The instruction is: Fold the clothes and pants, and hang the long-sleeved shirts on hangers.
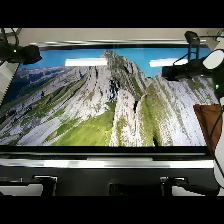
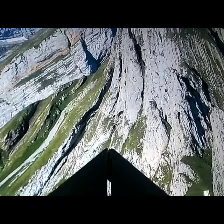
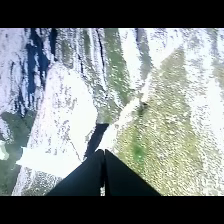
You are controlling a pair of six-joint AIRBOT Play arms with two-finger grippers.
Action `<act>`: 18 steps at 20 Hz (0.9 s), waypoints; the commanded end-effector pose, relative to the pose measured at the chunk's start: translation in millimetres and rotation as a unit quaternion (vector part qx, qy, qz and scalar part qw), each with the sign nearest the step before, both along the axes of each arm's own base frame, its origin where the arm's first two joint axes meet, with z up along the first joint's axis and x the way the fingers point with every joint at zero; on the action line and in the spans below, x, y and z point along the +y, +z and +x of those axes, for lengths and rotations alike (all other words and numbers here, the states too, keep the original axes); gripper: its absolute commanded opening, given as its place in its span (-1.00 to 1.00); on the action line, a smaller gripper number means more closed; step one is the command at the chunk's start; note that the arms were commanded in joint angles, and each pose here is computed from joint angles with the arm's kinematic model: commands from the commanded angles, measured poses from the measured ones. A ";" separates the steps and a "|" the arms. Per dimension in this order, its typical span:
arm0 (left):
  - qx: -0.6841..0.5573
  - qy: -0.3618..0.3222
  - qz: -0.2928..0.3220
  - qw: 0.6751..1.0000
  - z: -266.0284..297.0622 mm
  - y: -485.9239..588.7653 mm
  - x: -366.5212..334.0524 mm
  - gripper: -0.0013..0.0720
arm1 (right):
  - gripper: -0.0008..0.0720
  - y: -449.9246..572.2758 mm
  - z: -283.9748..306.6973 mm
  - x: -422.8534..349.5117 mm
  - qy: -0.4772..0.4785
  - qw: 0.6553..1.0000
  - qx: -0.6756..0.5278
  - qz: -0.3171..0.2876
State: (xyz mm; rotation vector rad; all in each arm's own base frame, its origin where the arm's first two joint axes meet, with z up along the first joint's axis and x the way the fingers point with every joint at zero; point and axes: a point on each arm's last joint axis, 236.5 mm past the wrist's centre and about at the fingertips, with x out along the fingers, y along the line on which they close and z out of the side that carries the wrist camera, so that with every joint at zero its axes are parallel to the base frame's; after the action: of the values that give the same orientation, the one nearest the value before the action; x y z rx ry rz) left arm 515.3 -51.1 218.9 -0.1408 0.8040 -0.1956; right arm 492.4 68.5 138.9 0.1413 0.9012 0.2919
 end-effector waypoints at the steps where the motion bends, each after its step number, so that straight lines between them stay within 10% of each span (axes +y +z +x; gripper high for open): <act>1: 0.001 0.000 0.002 1.000 -0.7 -0.6 1.3 -0.91 | -0.89 8.2 3.7 25.4 0.010 1.000 -0.017 0.017; 18: 0.036 -0.003 0.003 0.999 5.9 -29.4 0.8 -0.91 | -0.88 6.6 1.8 25.5 0.011 1.000 -0.013 0.015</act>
State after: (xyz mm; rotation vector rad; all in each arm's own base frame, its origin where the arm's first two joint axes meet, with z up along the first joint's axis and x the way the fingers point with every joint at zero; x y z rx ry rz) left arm 520.8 -50.5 191.1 -0.1409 0.8730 -0.1946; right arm 494.4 93.3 145.0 0.1560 0.8751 0.3262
